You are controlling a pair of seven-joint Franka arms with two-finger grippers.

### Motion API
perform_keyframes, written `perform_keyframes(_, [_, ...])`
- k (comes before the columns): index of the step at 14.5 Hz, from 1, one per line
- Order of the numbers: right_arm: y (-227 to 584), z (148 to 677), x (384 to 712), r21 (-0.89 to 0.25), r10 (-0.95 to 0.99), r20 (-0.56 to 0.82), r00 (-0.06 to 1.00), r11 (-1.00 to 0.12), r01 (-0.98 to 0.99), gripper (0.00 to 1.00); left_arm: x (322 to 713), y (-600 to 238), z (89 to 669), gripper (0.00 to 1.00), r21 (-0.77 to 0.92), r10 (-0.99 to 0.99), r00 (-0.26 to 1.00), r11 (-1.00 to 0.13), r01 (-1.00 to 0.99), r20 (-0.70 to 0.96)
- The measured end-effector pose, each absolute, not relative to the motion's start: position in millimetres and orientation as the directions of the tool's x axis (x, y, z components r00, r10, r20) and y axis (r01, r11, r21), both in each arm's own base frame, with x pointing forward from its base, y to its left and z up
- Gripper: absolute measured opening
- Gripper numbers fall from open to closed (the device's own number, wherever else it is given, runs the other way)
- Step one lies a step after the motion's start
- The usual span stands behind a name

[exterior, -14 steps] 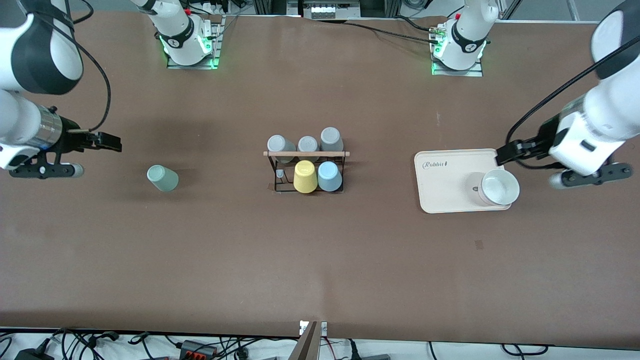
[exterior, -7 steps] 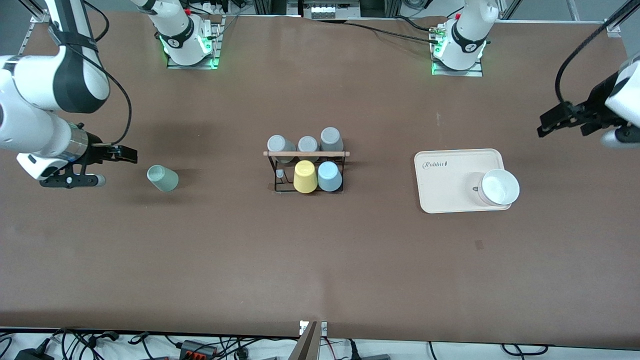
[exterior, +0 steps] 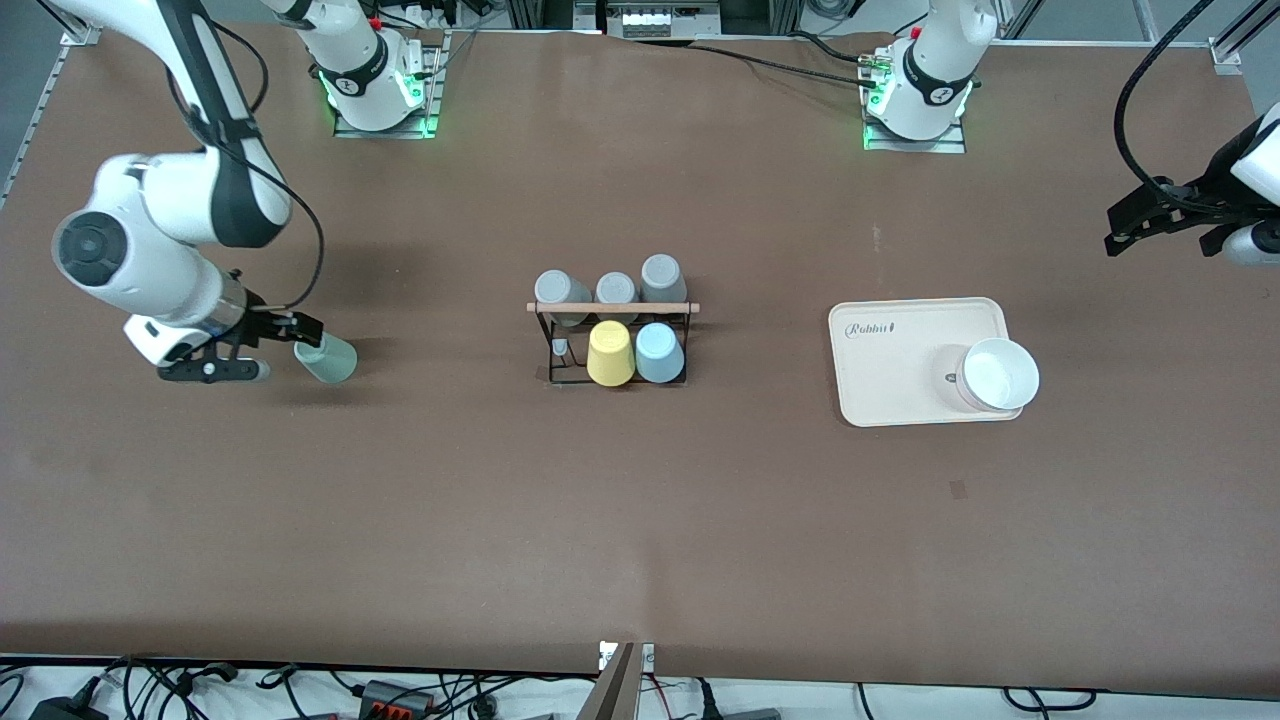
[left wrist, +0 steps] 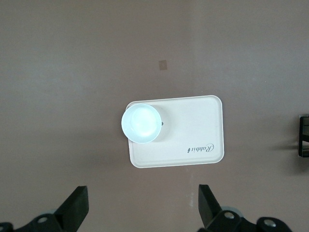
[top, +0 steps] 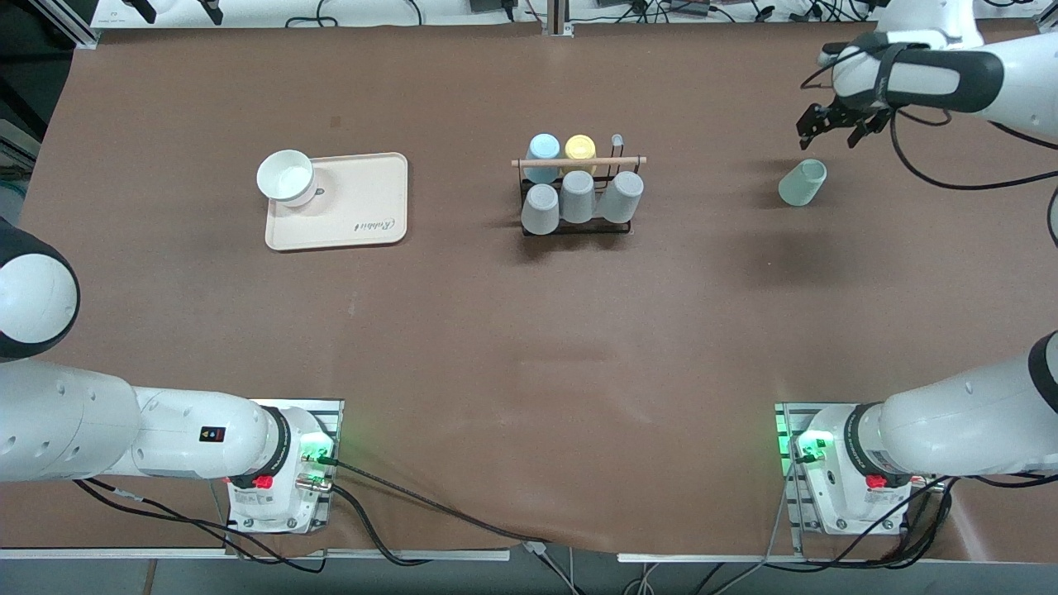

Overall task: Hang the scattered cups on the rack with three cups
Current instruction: 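Lower the right gripper and grasp the pale green cup, then lift the pale green cup and carry it to the rack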

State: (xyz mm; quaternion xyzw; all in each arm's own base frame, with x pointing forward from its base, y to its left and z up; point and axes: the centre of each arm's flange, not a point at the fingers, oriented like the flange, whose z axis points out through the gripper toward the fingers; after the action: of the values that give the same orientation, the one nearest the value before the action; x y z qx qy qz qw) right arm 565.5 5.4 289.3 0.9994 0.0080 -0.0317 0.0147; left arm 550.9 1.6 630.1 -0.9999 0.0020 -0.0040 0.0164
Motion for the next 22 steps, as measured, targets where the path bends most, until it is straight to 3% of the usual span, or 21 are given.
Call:
perform_keyframes(5, [5, 239, 563, 0.031, 0.005, -0.102, 0.995, -0.999, 0.008, 1.00, 547, 4, 635, 1.00, -0.032, -0.001, 1.000, -0.999, -0.001, 0.010])
perform_keyframes(13, [3, 223, 558, 0.033, 0.001, -0.132, 0.991, -0.999, 0.005, 1.00, 542, 15, 641, 1.00, 0.039, 0.032, 0.999, -0.999, 0.032, 0.012])
perform_keyframes(16, [4, 223, 558, 0.033, 0.001, -0.132, 0.991, -0.999, 0.005, 0.89, 545, 15, 635, 1.00, 0.038, 0.033, 0.999, -0.999, 0.032, 0.003])
perform_keyframes(18, [5, 227, 562, 0.032, 0.003, -0.120, 0.993, -0.999, 0.007, 0.66, 548, 20, 630, 1.00, 0.038, 0.040, 0.999, -0.998, 0.040, -0.006])
perform_keyframes(22, [32, 274, 590, 0.033, 0.047, -0.119, 0.992, -0.998, 0.051, 0.65, 550, 27, 629, 1.00, 0.018, 0.045, 0.999, -0.999, 0.045, 0.000])
